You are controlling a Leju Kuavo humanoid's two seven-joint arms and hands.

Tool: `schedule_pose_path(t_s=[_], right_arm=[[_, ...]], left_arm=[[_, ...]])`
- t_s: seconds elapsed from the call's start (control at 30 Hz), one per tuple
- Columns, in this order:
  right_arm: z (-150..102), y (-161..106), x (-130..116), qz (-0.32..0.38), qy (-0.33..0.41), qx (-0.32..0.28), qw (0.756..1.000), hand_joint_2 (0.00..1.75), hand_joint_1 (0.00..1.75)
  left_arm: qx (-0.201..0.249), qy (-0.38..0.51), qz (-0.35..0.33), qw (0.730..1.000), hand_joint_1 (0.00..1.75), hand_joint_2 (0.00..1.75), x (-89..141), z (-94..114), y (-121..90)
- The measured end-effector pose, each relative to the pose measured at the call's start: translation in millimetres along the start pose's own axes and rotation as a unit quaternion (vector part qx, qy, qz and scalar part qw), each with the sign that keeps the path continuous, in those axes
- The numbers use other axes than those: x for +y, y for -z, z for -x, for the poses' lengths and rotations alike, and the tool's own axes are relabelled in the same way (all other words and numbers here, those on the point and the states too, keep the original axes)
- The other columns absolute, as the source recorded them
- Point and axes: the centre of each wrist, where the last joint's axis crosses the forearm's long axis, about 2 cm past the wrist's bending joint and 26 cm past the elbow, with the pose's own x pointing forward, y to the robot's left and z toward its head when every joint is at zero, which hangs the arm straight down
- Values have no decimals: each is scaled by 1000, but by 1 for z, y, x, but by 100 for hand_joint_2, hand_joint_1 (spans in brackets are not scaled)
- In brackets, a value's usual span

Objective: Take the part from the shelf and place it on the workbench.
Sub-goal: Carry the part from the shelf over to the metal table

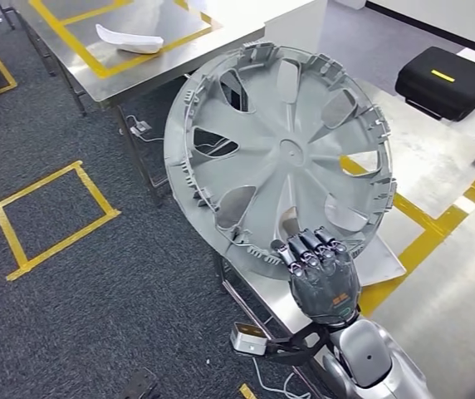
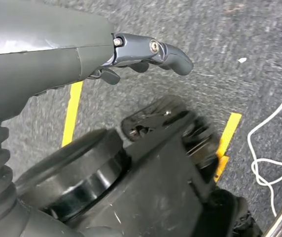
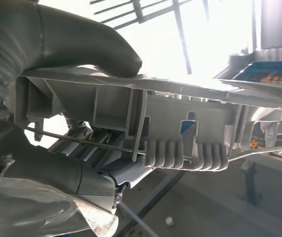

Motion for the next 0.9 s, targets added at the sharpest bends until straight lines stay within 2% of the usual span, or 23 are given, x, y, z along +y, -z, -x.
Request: schedule_pose_path(t_s=[0.9], right_arm=[[2,1,0,0,-3,6,1000,175,175]], left_arm=[[4,-2,5,1000,0,175,3,-1,1]])
